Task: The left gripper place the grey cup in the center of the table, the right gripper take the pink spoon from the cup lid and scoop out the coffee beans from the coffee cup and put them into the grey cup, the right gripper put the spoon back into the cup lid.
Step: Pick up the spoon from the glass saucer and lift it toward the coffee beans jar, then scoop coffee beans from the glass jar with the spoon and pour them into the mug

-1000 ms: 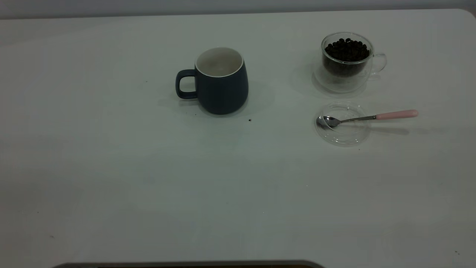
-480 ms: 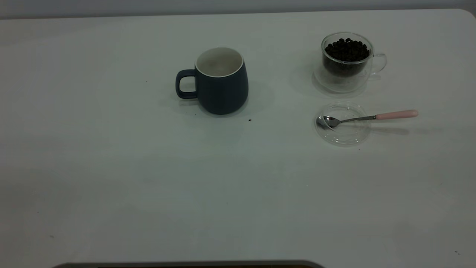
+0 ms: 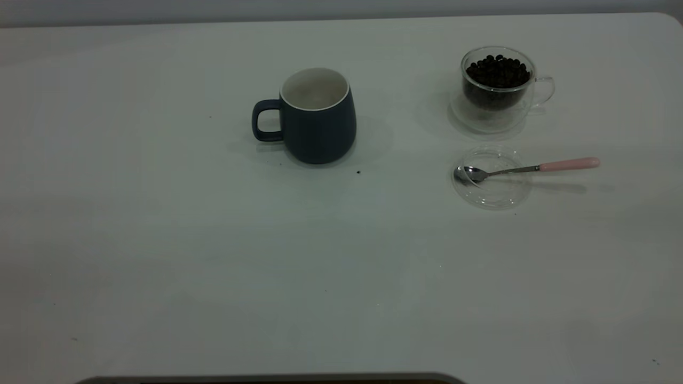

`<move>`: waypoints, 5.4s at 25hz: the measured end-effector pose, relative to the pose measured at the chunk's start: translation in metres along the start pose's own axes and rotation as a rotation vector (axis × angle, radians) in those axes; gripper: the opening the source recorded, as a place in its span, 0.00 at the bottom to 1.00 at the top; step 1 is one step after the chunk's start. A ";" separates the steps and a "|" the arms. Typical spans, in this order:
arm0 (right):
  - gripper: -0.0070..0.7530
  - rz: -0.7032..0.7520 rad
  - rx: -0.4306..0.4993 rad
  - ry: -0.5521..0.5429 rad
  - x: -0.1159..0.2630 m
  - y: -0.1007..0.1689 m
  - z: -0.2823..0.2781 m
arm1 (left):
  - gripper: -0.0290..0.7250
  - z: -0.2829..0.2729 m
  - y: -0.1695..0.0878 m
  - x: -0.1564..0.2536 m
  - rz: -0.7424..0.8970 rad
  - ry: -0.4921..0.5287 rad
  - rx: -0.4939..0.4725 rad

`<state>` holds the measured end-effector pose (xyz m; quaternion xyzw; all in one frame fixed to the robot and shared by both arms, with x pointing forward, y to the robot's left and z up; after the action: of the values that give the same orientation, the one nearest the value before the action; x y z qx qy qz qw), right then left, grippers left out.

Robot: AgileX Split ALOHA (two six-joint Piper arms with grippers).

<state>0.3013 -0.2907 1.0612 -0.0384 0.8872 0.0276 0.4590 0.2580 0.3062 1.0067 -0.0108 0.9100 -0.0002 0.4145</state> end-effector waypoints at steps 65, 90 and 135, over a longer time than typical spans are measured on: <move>0.89 0.619 -0.634 0.680 0.117 -0.094 0.426 | 0.82 0.000 0.000 0.000 -0.001 0.001 0.000; 0.70 0.576 -0.711 0.652 0.099 -0.048 0.448 | 0.82 0.000 0.000 0.000 0.000 0.001 0.000; 0.15 0.428 -0.731 0.635 0.009 -0.052 0.392 | 0.82 0.000 0.000 0.000 -0.001 0.001 0.000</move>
<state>0.6195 -0.3102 0.8266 -0.0205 0.9030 0.4152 0.1083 0.2579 0.3062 1.0066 -0.0112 0.9102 -0.0004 0.4141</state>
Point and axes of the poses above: a point on each arm's last joint axis where the gripper is mounted, z pointing out along that axis toward the gripper, y along the wrist's bending axis when the last joint is at zero, x = y × z, the point moved 4 cm from there along z, pointing out along that axis toward the gripper, and after that the axes turned 1 degree about -z, right-handed, at the moved point
